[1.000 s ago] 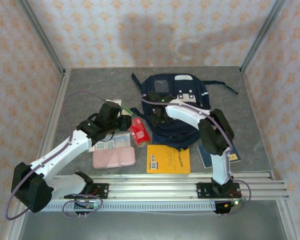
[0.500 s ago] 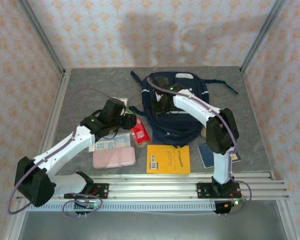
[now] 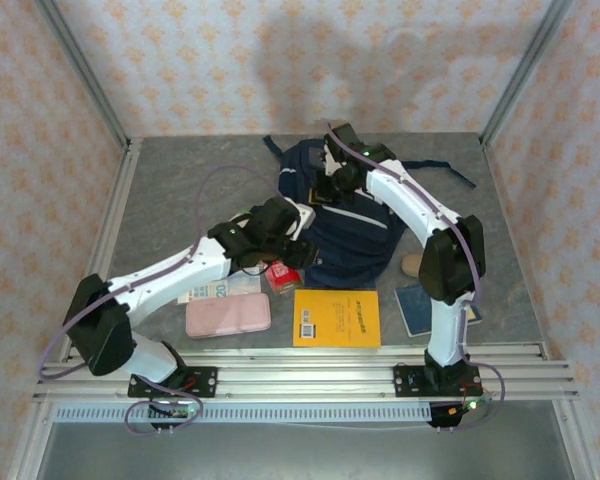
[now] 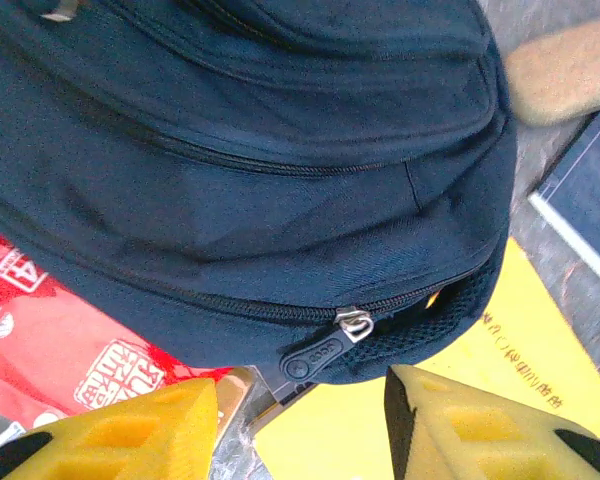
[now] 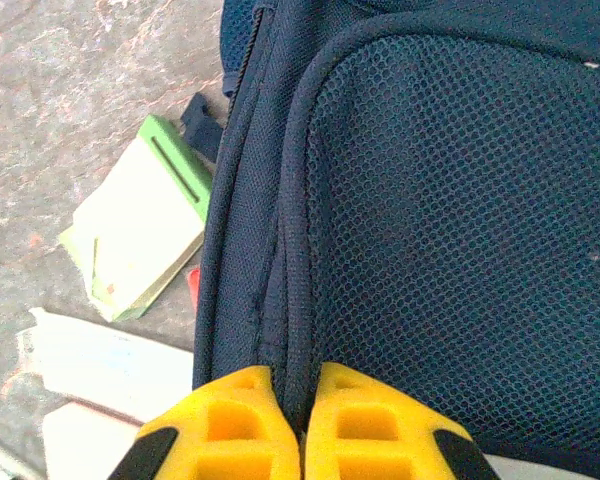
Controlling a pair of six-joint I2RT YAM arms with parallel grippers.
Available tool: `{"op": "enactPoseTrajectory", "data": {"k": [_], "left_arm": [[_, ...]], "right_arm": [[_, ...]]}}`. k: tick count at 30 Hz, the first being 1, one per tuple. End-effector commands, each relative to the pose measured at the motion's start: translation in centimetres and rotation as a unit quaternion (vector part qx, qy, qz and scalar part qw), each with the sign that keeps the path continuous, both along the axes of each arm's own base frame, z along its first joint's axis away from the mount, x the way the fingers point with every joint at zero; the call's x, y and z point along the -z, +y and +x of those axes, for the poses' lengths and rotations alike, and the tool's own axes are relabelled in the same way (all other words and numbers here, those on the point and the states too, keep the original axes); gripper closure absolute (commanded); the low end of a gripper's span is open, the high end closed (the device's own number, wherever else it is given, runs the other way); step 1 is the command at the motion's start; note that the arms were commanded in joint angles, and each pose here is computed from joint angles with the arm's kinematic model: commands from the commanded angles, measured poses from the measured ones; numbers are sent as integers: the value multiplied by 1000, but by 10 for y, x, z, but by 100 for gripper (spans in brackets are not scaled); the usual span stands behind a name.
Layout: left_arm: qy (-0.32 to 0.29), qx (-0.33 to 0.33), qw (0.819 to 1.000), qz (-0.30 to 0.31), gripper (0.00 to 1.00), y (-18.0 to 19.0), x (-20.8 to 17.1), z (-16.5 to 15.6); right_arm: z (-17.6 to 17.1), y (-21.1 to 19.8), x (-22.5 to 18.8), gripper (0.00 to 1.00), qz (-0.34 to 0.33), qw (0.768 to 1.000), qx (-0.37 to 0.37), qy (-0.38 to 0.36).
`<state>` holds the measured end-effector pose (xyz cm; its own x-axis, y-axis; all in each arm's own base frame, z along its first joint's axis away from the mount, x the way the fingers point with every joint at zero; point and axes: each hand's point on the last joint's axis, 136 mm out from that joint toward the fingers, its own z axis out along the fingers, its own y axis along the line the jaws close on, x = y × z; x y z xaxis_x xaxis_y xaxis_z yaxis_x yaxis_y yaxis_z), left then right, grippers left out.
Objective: Pack books, pencil case, and school supplies into a backpack
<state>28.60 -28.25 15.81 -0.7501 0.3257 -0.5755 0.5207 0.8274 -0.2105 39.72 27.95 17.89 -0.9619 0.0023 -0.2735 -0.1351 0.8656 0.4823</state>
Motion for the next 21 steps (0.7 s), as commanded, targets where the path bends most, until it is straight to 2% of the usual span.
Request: {"op": "enactPoseTrajectory", "data": {"k": [1, 15, 21], "left_arm": [[-23, 44, 998, 36, 52, -3, -2, 1], [-28, 83, 993, 84, 49, -15, 33, -12], [-35, 76, 992, 99, 49, -18, 41, -9]], "right_arm": [[-1, 10, -45, 100, 68, 998, 0, -17], [9, 7, -44, 100, 98, 995, 21, -3], [9, 10, -44, 100, 105, 994, 18, 2]]}}
